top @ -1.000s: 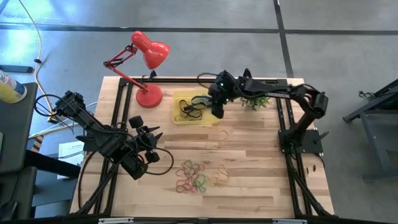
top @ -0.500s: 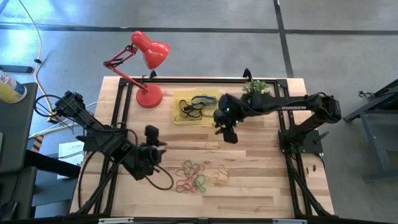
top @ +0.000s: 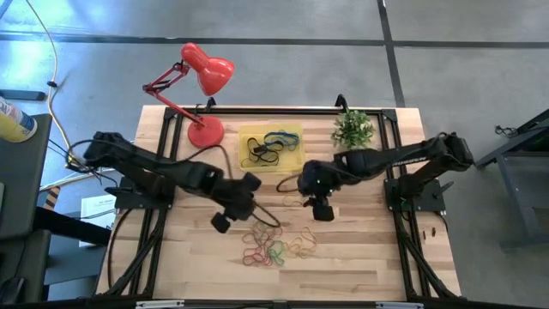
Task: Pick and place rubber bands into bin
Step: Put the red rubber band into the yellow container
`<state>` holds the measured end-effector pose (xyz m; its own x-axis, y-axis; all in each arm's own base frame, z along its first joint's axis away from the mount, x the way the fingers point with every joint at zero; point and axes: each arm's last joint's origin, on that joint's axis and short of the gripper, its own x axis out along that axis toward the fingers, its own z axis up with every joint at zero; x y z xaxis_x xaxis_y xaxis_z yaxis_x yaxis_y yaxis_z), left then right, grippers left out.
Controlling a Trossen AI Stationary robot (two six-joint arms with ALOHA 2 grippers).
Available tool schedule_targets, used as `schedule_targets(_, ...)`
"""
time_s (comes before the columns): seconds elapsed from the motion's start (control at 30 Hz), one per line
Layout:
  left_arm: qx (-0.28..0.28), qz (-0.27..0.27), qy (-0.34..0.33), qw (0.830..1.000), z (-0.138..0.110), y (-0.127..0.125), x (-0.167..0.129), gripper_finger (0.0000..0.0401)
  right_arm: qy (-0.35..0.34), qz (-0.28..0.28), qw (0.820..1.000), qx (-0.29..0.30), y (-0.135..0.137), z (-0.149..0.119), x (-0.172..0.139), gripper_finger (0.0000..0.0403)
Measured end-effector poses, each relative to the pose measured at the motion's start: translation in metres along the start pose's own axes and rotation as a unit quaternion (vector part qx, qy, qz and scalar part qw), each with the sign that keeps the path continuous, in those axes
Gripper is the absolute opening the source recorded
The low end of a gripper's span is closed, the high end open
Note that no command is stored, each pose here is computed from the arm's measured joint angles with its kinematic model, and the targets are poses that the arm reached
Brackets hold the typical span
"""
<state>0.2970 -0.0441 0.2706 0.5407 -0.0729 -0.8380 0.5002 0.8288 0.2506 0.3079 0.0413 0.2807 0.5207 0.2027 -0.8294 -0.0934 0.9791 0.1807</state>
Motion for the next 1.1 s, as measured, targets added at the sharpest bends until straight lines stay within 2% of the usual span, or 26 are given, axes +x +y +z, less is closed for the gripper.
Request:
schedule_targets(0.13,0.0,-0.038,0.022,0.999,-0.004,0.005,0.031,0.0117,0.024,-0.039,0.999,0.013,0.018,-0.008,0.003,0.0126)
schedule_targets(0.27,0.005,-0.048,0.031,0.998,-0.003,0.005,0.053,0.0117,0.013,-0.073,0.997,0.031,0.036,-0.02,0.005,0.0126)
schedule_targets(0.47,0.007,-0.039,0.013,0.999,0.001,0.007,0.072,0.0117,-0.079,-0.106,0.988,0.082,0.056,-0.054,-0.007,0.0126)
schedule_targets(0.63,-0.016,-0.021,-0.007,1.0,-0.006,0.011,0.08,0.0117,-0.162,-0.132,0.967,0.144,0.053,-0.094,-0.014,0.012)
schedule_targets(0.77,-0.027,-0.027,-0.005,0.999,-0.013,0.012,0.083,0.0117,-0.187,-0.118,0.956,0.19,0.044,-0.123,-0.004,0.0111)
schedule_targets(0.93,-0.034,-0.052,-0.002,0.998,-0.024,0.004,0.091,0.0117,-0.23,-0.093,0.946,0.208,0.037,-0.139,0.011,0.0097)
schedule_targets(1.1,-0.047,-0.071,0.003,0.996,-0.034,-0.008,0.098,0.0117,-0.247,-0.108,0.941,0.203,0.033,-0.145,0.016,0.0085)
